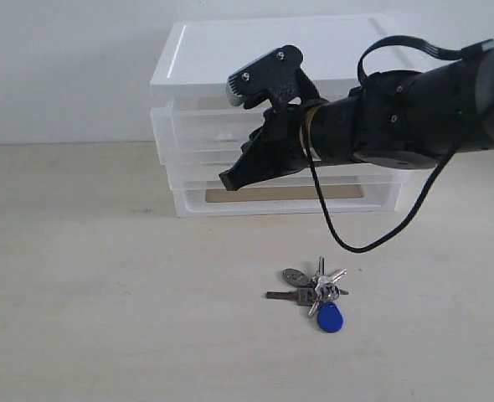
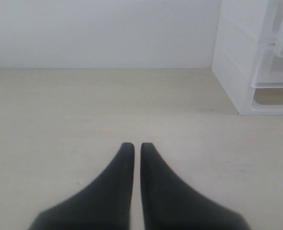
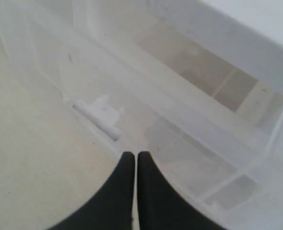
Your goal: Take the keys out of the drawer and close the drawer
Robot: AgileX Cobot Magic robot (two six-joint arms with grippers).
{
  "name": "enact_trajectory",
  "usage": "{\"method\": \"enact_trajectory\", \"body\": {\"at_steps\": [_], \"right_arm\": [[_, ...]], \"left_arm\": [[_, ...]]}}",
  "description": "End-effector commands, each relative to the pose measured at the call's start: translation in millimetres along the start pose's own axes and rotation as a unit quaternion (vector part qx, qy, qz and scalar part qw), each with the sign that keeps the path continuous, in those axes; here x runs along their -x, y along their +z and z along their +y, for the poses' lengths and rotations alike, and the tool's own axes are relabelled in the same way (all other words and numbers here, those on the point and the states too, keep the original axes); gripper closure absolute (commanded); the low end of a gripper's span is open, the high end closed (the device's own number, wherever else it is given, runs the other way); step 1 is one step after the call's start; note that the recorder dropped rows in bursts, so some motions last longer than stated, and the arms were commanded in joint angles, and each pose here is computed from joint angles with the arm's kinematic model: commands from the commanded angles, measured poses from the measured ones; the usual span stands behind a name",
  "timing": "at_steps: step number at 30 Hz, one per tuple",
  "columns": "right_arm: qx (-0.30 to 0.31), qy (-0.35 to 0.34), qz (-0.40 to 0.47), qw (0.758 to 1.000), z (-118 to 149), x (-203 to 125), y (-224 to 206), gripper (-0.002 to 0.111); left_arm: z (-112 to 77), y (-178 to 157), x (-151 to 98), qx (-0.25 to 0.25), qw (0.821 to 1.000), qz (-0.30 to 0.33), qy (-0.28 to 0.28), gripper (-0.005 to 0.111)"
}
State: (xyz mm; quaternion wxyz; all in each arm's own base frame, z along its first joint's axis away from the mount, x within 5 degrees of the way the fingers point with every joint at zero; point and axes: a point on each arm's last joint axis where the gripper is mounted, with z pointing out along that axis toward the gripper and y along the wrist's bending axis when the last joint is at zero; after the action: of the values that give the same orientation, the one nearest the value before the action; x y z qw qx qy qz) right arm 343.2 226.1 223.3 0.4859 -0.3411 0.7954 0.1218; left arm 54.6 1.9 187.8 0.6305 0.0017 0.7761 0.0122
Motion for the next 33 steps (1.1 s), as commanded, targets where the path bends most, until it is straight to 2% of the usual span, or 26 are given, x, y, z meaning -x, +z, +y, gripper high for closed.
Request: {"method": "enact_trajectory", "body": {"at_steps": [1, 5, 11, 13, 16, 19, 27, 33], "right_arm": [[-0.004, 0.020, -0.016, 1.000, -18, 0, 14, 0.108], [-0.022, 0.023, -0.014, 0.999, -32, 2, 29, 0.108], [-0.031, 0.043, -0.007, 0.999, -33, 2, 29, 0.108], [-0.022, 0.039, -0.009, 0.999, -24, 4, 21, 0.108], [0.009, 0.005, -0.021, 1.000, 5, 9, -12, 0.108], [0.016, -0.015, -0.049, 0.999, 19, 19, -56, 0.108], [-0.010, -0.019, -0.156, 0.988, 19, 36, -174, 0.108], [-0.024, -0.014, -0.209, 0.977, 22, 23, -233, 0.108]], "left_arm": [[0.2, 0, -1, 0.002, 1.000, 0.001, 0.001, 0.102], [0.2, 0, -1, 0.002, 1.000, 0.001, 0.001, 0.102], [0.2, 0, -1, 0.002, 1.000, 0.001, 0.001, 0.102], [0.2, 0, -1, 0.002, 1.000, 0.001, 0.001, 0.102], [0.2, 0, -1, 0.002, 1.000, 0.001, 0.001, 0.102], [0.2, 0, -1, 0.002, 1.000, 0.001, 0.001, 0.102], [0.2, 0, -1, 0.002, 1.000, 0.001, 0.001, 0.102], [0.2, 0, -1, 0.002, 1.000, 0.001, 0.001, 0.102]]}}
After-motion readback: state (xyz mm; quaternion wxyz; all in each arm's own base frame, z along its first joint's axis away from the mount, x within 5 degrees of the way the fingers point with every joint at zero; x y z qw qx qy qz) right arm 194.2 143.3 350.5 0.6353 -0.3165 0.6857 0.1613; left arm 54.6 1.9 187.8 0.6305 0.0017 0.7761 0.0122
